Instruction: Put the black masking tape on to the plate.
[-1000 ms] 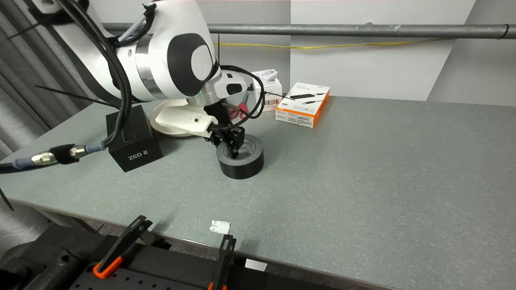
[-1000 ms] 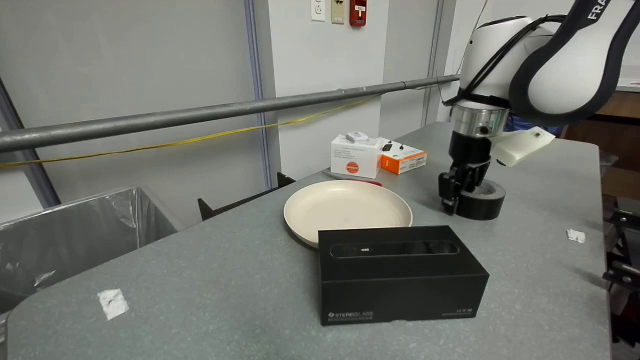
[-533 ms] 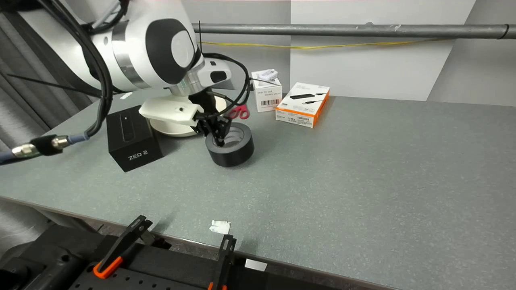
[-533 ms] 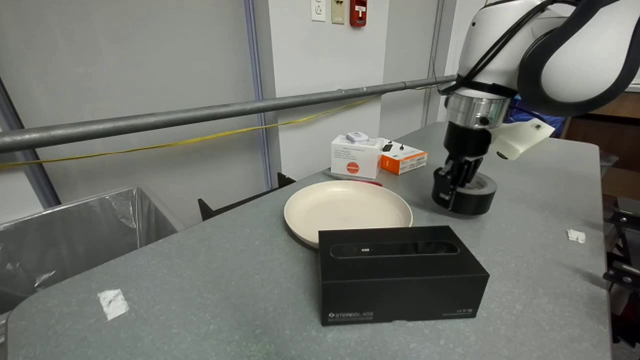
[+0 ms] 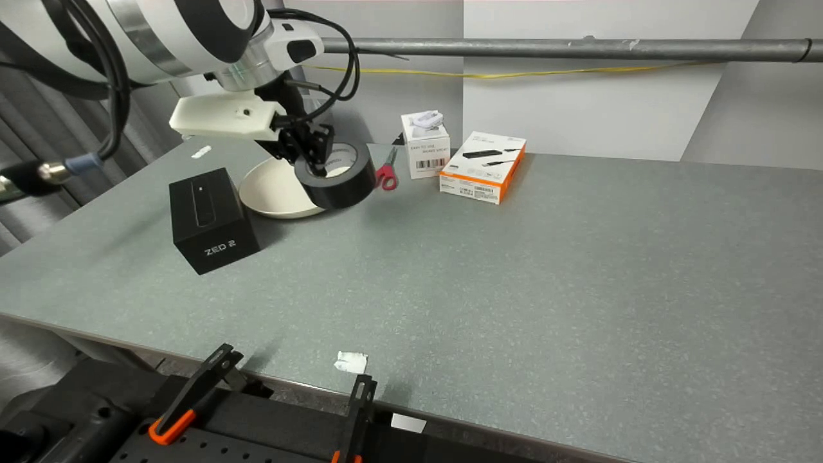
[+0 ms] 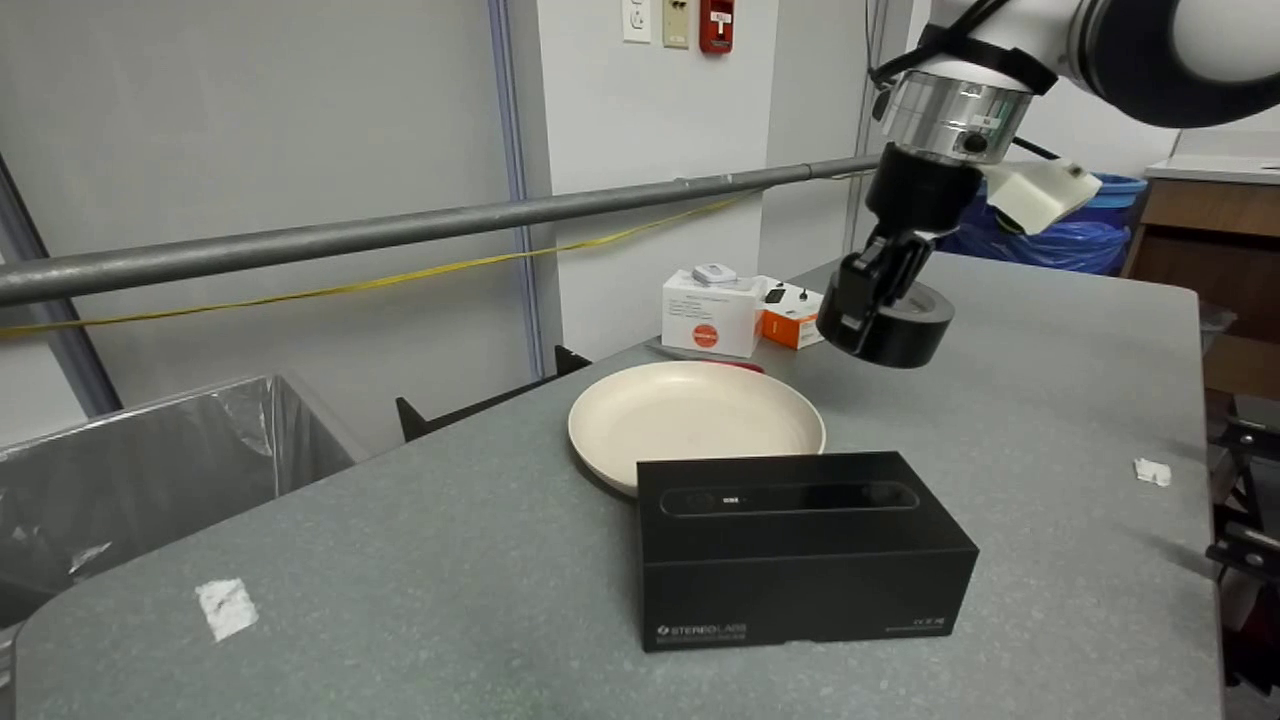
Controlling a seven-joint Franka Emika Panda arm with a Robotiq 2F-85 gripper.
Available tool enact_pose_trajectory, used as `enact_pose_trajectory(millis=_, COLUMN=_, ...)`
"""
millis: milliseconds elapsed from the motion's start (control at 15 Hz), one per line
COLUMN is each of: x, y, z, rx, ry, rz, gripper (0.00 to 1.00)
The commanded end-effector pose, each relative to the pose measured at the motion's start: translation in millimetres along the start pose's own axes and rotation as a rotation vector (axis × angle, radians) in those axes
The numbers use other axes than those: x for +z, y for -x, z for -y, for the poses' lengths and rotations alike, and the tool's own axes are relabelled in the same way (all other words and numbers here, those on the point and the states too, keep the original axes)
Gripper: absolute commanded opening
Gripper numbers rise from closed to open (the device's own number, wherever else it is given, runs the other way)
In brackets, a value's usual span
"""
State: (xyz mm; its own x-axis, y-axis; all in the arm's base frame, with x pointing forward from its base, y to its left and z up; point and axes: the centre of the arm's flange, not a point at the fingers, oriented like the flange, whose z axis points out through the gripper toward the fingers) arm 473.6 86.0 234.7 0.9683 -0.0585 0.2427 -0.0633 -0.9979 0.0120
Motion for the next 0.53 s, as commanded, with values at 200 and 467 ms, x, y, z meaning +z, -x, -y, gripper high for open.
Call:
enact_pose_trajectory(millis=200, x=-0.5, y=1.1, z=2.9, rx=-0.006, ry=-0.003, rz=0.0, gripper=0.26)
enact_pose_trajectory(millis=467, x=4.1, y=-18.1, z=36.8, rx=-0.006, ry=-0.121, rz=-0.067, gripper=0.06)
